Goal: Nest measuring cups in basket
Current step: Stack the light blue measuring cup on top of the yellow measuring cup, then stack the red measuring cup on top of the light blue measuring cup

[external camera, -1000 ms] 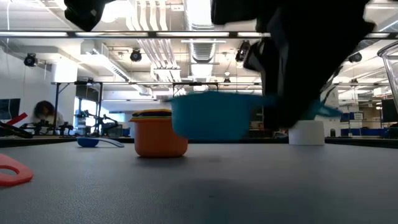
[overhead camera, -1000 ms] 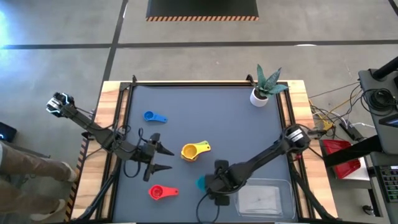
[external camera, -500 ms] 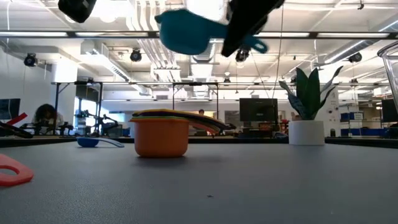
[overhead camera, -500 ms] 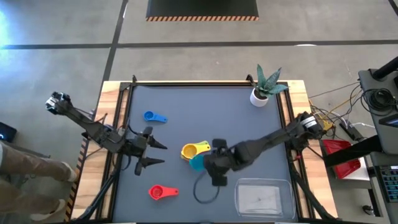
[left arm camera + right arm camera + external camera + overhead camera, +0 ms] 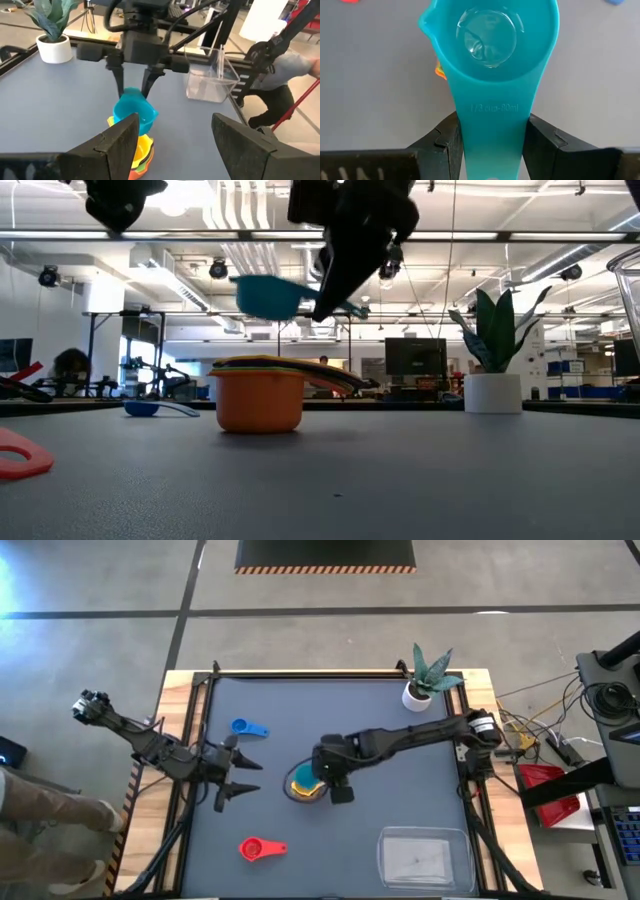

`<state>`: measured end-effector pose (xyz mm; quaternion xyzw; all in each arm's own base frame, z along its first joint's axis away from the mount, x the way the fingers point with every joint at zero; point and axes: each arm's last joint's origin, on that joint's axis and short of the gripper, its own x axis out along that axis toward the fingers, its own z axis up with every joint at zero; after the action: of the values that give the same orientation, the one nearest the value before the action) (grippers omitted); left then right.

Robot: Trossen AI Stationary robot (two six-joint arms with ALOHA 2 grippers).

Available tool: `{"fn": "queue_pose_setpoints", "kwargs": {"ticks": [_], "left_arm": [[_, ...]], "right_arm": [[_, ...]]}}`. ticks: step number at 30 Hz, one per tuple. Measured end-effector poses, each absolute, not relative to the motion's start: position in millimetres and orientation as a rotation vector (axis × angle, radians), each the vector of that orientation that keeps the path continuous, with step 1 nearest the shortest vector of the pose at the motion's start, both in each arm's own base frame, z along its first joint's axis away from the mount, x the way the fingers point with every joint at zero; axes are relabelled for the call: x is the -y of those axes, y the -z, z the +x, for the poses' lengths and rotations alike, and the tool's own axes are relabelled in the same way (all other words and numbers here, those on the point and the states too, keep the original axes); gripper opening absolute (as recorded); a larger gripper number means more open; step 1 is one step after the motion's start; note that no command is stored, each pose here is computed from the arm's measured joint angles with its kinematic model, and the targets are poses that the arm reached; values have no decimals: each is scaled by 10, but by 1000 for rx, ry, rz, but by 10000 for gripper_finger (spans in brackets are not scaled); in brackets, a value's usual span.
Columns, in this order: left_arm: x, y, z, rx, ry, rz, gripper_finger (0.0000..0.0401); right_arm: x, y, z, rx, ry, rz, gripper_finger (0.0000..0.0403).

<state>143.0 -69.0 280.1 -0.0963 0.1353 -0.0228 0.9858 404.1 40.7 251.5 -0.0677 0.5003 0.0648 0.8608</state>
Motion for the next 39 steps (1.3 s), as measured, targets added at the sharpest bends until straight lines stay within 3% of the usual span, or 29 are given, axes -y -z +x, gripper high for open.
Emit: {"fn": "queue_pose_setpoints", "kwargs": {"ticks": [14, 27, 39], "left_arm": [[727, -2713, 1489, -334, 43, -162, 233], [727, -2709, 1482, -344, 53, -191, 233], [963, -2338, 1481, -714, 166, -247, 225]], "right_arm": [[-310, -2219, 4148, -1124, -186, -179, 148], [-311, -2243, 4146, -1115, -172, -160, 219], [-443, -2589, 3861, -1160, -119, -50, 223]]}}
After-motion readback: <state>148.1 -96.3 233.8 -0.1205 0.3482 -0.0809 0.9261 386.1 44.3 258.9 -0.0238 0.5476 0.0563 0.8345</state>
